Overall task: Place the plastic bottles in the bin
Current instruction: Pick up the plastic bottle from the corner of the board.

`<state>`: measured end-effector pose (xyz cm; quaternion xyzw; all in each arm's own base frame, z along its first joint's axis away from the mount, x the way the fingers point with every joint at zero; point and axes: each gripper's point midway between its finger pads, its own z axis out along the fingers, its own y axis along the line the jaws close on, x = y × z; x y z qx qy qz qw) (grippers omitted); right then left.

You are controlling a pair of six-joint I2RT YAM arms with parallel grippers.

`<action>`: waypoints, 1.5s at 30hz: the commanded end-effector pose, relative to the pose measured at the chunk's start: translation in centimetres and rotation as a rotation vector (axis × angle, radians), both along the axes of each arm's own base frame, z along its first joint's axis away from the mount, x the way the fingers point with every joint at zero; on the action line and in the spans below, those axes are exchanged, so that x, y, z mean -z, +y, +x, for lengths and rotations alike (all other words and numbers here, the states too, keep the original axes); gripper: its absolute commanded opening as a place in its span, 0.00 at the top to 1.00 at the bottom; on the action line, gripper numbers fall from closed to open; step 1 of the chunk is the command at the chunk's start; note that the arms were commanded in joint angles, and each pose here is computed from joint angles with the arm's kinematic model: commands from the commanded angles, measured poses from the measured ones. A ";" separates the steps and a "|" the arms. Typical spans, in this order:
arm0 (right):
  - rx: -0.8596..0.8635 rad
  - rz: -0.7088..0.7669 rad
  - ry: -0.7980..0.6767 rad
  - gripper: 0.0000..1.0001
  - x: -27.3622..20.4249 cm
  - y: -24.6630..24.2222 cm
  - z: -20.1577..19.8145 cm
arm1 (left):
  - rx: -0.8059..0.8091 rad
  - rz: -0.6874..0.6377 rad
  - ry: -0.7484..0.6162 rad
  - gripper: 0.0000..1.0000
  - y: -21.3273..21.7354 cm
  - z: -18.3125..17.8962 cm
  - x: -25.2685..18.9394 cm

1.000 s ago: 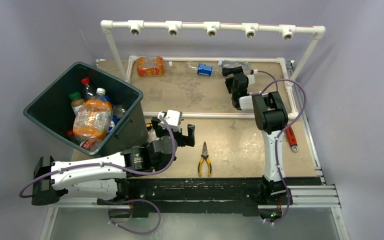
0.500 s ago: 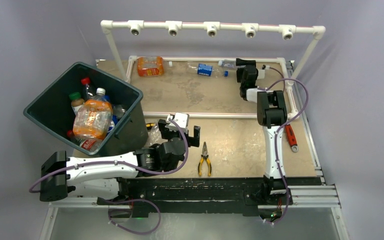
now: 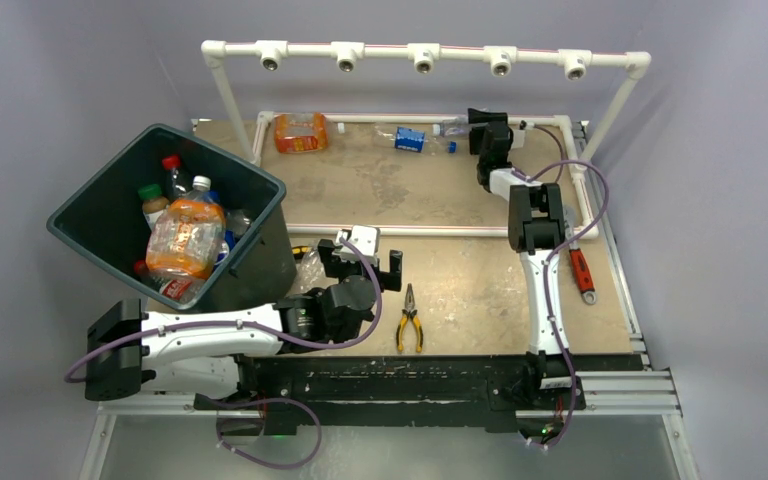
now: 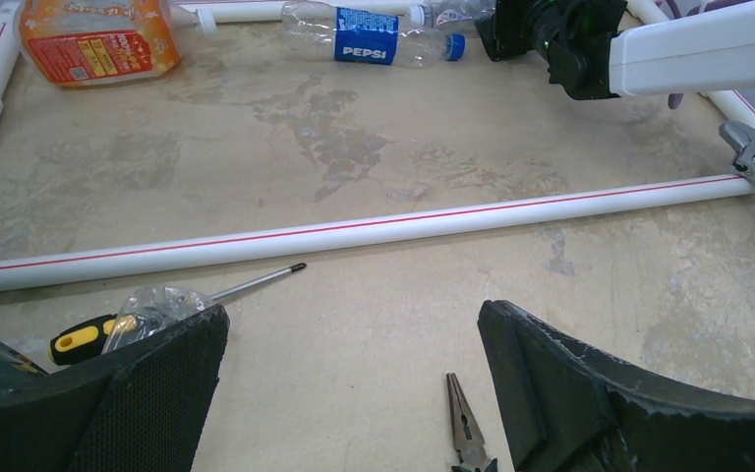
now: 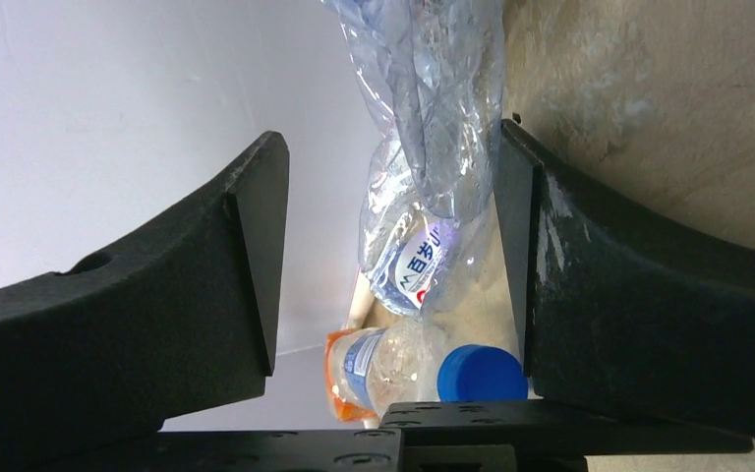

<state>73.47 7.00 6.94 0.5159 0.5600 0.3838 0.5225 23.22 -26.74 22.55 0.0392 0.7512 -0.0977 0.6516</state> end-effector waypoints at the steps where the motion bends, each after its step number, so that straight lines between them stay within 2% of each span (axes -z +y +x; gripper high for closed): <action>1: -0.049 -0.027 0.132 0.30 4.9 1.4 -0.9 | -0.016 -0.014 -0.013 0.01 0.2 0.2 0.0; 8: -0.059 -0.031 0.145 0.54 6.2 1.6 -2.1 | -0.011 -0.022 -0.012 0.01 0.4 0.1 -0.1; 18: -0.096 -0.023 0.094 0.98 3.7 2.0 -4.2 | 0.006 -0.081 0.011 0.01 0.4 -0.3 -0.3; 19: -0.098 -0.018 0.085 1.00 3.2 2.0 -4.6 | 0.009 -0.088 0.015 0.01 0.4 -0.4 -0.3; 29: -0.115 0.082 -0.118 1.00 -4.6 2.2 -10.5 | 0.002 -0.178 0.050 0.01 1.2 -1.0 -0.9; 35: -0.156 0.104 -0.193 1.00 -7.3 3.3 -17.1 | 0.028 -0.303 0.093 0.01 1.5 -1.9 -1.2; 45: -0.360 0.052 -0.344 1.00 -10.9 9.1 -29.7 | 0.135 -0.454 0.028 0.01 1.2 -2.7 -6.5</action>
